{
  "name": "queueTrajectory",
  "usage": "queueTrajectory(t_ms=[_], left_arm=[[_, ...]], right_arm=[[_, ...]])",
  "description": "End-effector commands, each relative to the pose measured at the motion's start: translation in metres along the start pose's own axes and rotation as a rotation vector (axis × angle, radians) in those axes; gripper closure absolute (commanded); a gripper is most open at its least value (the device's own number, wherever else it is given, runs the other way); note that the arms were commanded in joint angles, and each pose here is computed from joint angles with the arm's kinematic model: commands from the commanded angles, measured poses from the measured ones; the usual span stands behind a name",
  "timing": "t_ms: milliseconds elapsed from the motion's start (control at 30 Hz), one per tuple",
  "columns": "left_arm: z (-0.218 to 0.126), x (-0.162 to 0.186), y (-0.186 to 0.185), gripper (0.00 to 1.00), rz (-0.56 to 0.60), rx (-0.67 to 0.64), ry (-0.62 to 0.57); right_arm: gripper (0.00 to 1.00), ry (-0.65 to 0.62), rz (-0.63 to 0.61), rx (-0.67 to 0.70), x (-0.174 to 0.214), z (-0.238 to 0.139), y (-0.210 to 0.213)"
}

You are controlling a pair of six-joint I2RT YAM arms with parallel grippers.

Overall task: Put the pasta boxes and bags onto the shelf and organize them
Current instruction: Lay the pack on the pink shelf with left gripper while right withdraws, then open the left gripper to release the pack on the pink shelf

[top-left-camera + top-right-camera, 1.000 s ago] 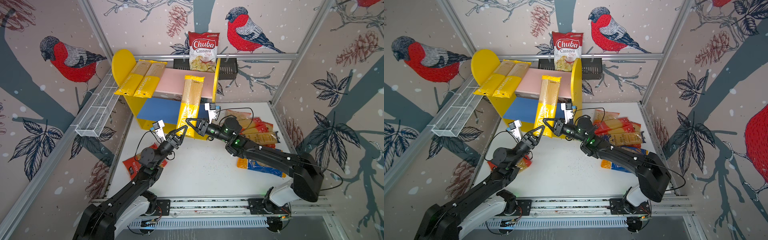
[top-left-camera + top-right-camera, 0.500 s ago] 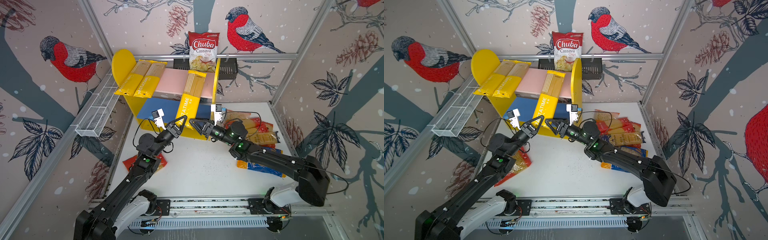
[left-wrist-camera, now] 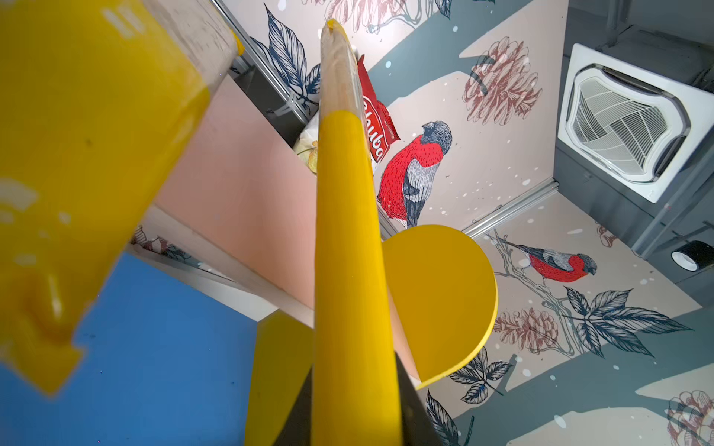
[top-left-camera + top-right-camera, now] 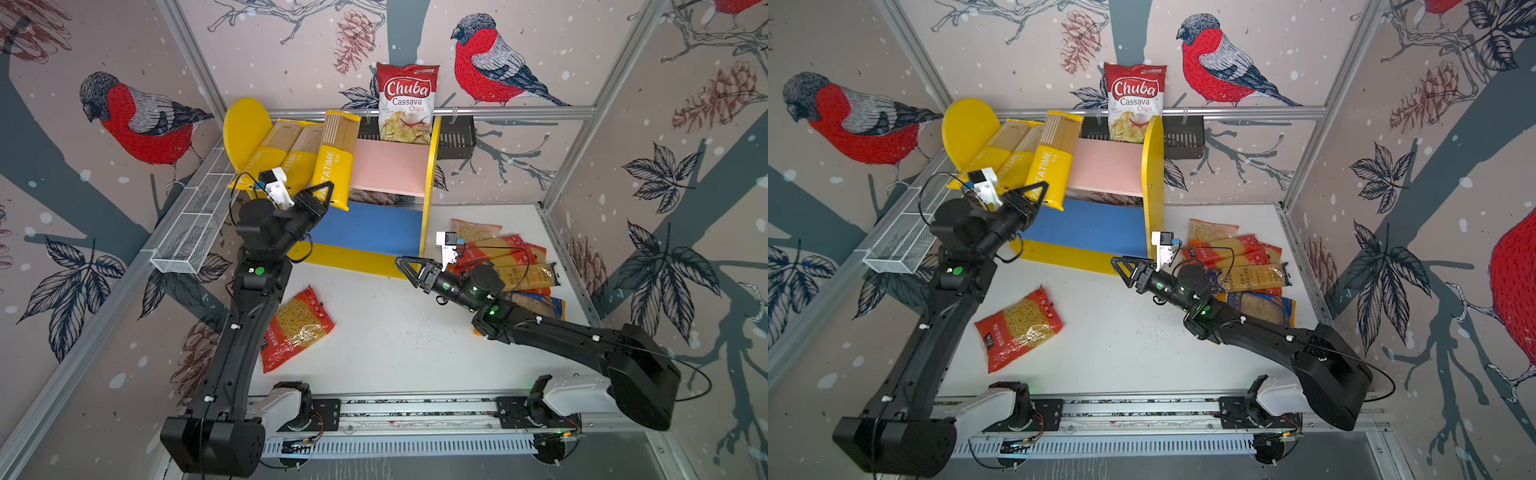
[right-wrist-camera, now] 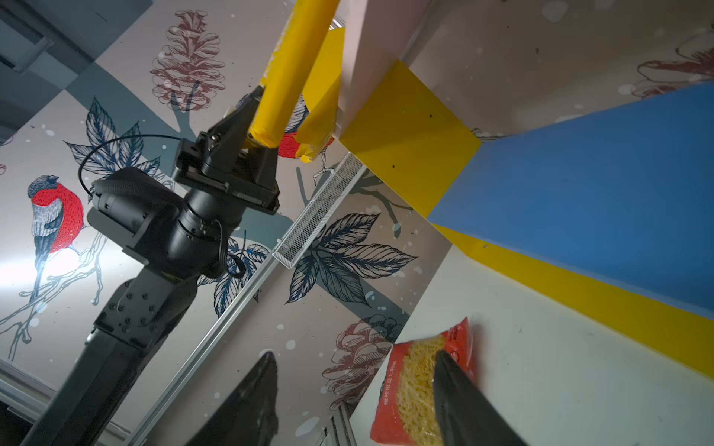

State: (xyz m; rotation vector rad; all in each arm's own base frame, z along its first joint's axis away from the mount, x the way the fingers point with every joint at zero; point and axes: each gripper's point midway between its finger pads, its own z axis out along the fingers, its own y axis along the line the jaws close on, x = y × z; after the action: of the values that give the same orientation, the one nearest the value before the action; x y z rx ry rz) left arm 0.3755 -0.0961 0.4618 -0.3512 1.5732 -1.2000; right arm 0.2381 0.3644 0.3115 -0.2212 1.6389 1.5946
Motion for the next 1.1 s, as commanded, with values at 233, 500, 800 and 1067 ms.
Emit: queueTrajectory(t_ms=[233,500,800,1067], left_arm=[[0.016,-0.026,-0.008,0.99,-0.021,0.073,0.042],[0.006,-0.033,-0.002,0.50,-0.031,0.041,-0.028],[-0.013,-0.011,0.013,0.35,-0.121,0.073,-0.052],[-0.009,0.002,0.027,0.52,-0.180,0.088,-0.040]], right_arm=[[0.36,-0.009,0.008,-0.014,0.005,0.008,0.002],[0.37,0.031,0.022,-0.012,0.022,0.014,0.000],[0.37,0.042,0.020,0.004,0.030,0.016,-0.001],[0.37,0.060,0.010,-0.006,0.035,0.023,0.004]])
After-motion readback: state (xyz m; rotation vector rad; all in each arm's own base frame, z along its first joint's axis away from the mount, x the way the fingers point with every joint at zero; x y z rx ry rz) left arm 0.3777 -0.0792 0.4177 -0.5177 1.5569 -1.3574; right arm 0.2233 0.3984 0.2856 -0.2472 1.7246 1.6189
